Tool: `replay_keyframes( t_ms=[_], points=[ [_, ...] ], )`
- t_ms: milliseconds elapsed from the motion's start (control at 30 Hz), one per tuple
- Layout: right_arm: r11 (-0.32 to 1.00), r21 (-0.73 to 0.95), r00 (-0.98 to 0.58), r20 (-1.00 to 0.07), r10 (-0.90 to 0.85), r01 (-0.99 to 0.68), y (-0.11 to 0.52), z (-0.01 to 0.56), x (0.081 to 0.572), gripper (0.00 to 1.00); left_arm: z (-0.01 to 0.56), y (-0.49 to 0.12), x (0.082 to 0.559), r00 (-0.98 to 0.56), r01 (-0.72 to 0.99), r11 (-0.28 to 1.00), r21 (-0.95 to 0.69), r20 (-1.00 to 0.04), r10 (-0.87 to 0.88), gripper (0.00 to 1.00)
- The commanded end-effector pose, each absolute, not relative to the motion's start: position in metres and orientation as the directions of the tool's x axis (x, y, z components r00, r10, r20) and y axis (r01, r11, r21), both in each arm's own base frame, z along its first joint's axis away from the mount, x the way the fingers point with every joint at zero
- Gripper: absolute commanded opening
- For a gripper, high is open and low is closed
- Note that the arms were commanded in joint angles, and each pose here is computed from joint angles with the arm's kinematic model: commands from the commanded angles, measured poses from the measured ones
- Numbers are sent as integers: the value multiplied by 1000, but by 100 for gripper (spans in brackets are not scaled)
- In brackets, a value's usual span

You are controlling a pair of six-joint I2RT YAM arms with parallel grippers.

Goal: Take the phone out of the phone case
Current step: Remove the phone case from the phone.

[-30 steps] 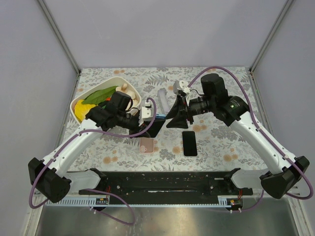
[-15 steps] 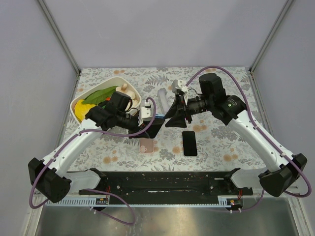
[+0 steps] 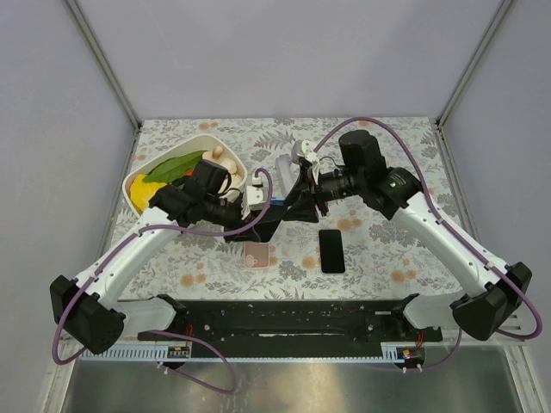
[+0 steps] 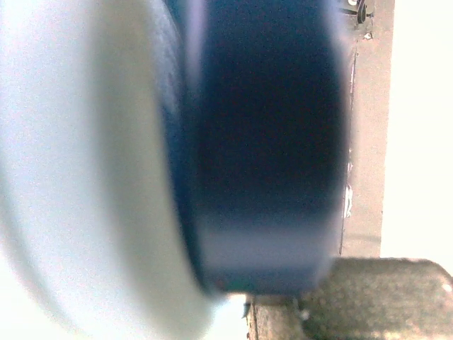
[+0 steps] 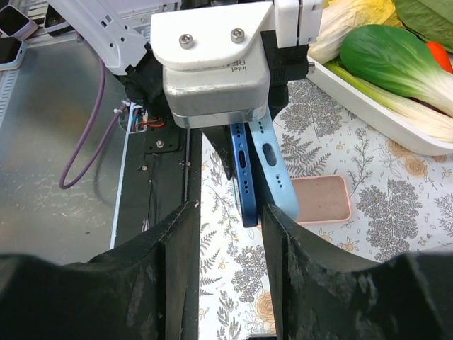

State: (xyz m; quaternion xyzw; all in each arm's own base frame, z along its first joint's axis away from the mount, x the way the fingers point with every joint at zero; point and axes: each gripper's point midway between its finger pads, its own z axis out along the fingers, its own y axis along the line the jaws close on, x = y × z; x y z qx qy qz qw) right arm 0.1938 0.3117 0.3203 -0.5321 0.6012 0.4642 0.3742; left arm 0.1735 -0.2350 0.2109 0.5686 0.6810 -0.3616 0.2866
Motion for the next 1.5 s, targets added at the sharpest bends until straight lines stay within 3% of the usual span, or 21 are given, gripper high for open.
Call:
replay_keyframes(
  t_ms=[0,367,633,800,1033,1167,1333,1467],
  points=[
    [95,125,-148,-941,-303,-988,321,309,218,51,267,-261,173,-1,999,-48,-22,-913,409,0],
    [53,165,-173,-938,-302,-985,333,300,212,51,270,-265,179,-2,999,-33,-16,-917,399,0],
    [23,200,-197,-926,-322,-980,345,282,205,44,273,-269,185,-10,1000,-10,-15,-922,388,0],
    [1,216,-205,-924,-323,-976,348,275,202,32,274,-270,188,-15,1000,9,-12,-927,375,0],
    [-30,200,-178,-923,-341,-979,345,266,195,0,274,-271,190,-35,999,36,-23,-933,359,0],
    [-19,171,-151,-914,-376,-985,337,260,194,0,272,-270,189,-53,998,38,-42,-933,356,21],
    [18,118,-115,-900,-420,-993,325,252,197,0,277,-265,186,-65,998,38,-56,-936,345,57],
    [38,94,-101,-893,-439,-995,318,243,197,0,282,-257,186,-54,997,63,-34,-940,336,69]
  ],
)
